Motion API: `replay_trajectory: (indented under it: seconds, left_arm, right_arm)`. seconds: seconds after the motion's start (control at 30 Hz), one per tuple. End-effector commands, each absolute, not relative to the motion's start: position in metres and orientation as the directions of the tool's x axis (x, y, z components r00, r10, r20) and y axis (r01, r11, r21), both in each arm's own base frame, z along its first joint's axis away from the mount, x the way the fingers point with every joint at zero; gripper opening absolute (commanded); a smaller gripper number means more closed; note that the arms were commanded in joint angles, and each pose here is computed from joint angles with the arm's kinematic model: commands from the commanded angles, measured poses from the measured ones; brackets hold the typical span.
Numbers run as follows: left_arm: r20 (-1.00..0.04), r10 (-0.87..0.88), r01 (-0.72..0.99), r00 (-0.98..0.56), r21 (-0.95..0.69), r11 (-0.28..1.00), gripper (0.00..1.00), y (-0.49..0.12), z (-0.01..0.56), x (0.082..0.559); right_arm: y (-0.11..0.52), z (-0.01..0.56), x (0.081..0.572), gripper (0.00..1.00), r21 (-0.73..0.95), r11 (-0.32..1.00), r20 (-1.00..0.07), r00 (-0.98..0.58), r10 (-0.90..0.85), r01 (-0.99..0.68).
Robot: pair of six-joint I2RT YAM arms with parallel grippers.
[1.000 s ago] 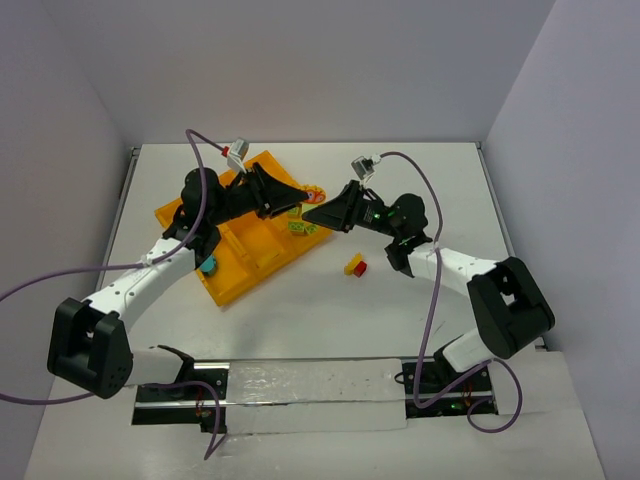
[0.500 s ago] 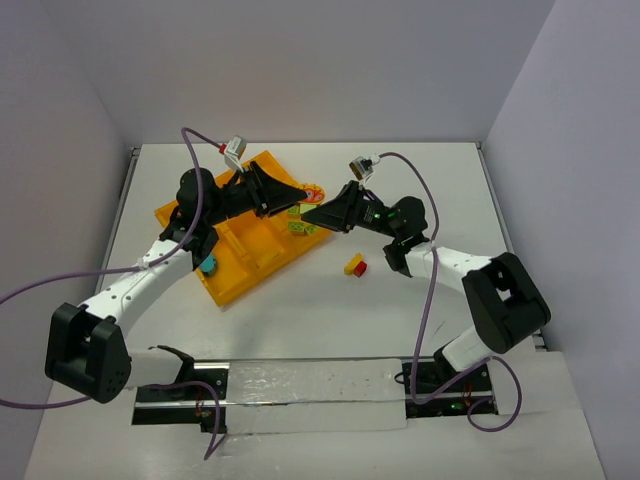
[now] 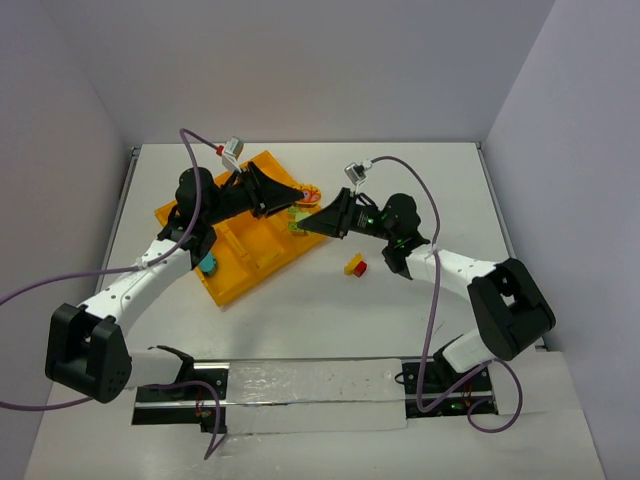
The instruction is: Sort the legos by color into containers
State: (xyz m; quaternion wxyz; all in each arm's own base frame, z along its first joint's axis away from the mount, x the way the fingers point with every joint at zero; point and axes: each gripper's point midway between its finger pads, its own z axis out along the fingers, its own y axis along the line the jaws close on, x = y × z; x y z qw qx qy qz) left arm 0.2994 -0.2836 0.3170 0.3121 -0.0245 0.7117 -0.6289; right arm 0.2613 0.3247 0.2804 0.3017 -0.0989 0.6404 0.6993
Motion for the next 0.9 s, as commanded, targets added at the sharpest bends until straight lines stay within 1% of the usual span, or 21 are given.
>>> replay_trajectory:
  seconds: [0.0,0.17,0.23,0.27,0.3,0.33,0.37,0.43,0.47,0.53,0.57,0.67,0.8,0.87]
  left_arm:
    - [-0.461,-0.441,0.425,-0.770,-0.886,0.185,0.00,-0.281,0.343,0.297]
    - [-0.470,-0.454,0.422,-0.757,-0.882,0.208,0.00,-0.276,0.347,0.303]
    - [-0.491,-0.479,0.424,-0.728,-0.871,0.248,0.00,-0.266,0.349,0.311]
    - [-0.501,-0.497,0.425,-0.708,-0.865,0.266,0.00,-0.259,0.354,0.315]
    - [-0.514,-0.500,0.407,-0.697,-0.858,0.315,0.00,-0.252,0.349,0.319]
    - [-0.560,-0.530,0.411,-0.636,-0.828,0.381,0.00,-0.238,0.356,0.330]
    - [-0.581,-0.544,0.377,-0.606,-0.811,0.447,0.00,-0.228,0.356,0.338]
    - [-0.607,-0.554,0.255,-0.570,-0.772,0.582,0.00,-0.204,0.346,0.347]
    - [-0.636,-0.560,0.174,-0.531,-0.728,0.663,0.00,-0.187,0.339,0.355]
    - [-0.669,-0.540,0.108,-0.511,-0.673,0.732,0.00,-0.170,0.330,0.355]
    - [-0.674,-0.532,0.066,-0.513,-0.649,0.758,0.00,-0.161,0.322,0.352]
    - [-0.687,-0.525,0.015,-0.503,-0.614,0.789,0.00,-0.148,0.313,0.344]
    - [-0.698,-0.507,-0.010,-0.506,-0.583,0.812,0.00,-0.139,0.302,0.335]
    - [-0.700,-0.492,-0.046,-0.518,-0.552,0.833,0.00,-0.132,0.289,0.332]
  right_arm:
    - [0.327,0.269,0.266,0.00,0.803,0.126,-0.593,-0.758,0.274,-0.583]
    - [0.326,0.255,0.267,0.00,0.809,0.164,-0.588,-0.764,0.268,-0.565]
    - [0.322,0.245,0.270,0.00,0.813,0.214,-0.583,-0.768,0.267,-0.542]
    - [0.321,0.241,0.272,0.00,0.797,0.249,-0.602,-0.754,0.264,-0.550]
    - [0.315,0.227,0.279,0.00,0.800,0.324,-0.590,-0.760,0.273,-0.505]
    - [0.308,0.217,0.288,0.00,0.784,0.407,-0.597,-0.750,0.284,-0.469]
    - [0.304,0.214,0.296,0.00,0.762,0.460,-0.614,-0.735,0.288,-0.456]
    - [0.297,0.213,0.309,0.00,0.719,0.542,-0.645,-0.708,0.288,-0.434]
    - [0.292,0.208,0.316,0.00,0.697,0.593,-0.652,-0.701,0.288,-0.404]
    - [0.287,0.198,0.326,0.00,0.670,0.653,-0.646,-0.712,0.277,-0.354]
    - [0.287,0.205,0.338,0.00,0.652,0.676,-0.661,-0.694,0.285,-0.343]
    - [0.294,0.195,0.357,0.00,0.631,0.706,-0.656,-0.706,0.267,-0.320]
    - [0.307,0.180,0.373,0.00,0.611,0.734,-0.638,-0.732,0.236,-0.296]
    - [0.316,0.174,0.380,0.03,0.605,0.739,-0.632,-0.743,0.220,-0.296]
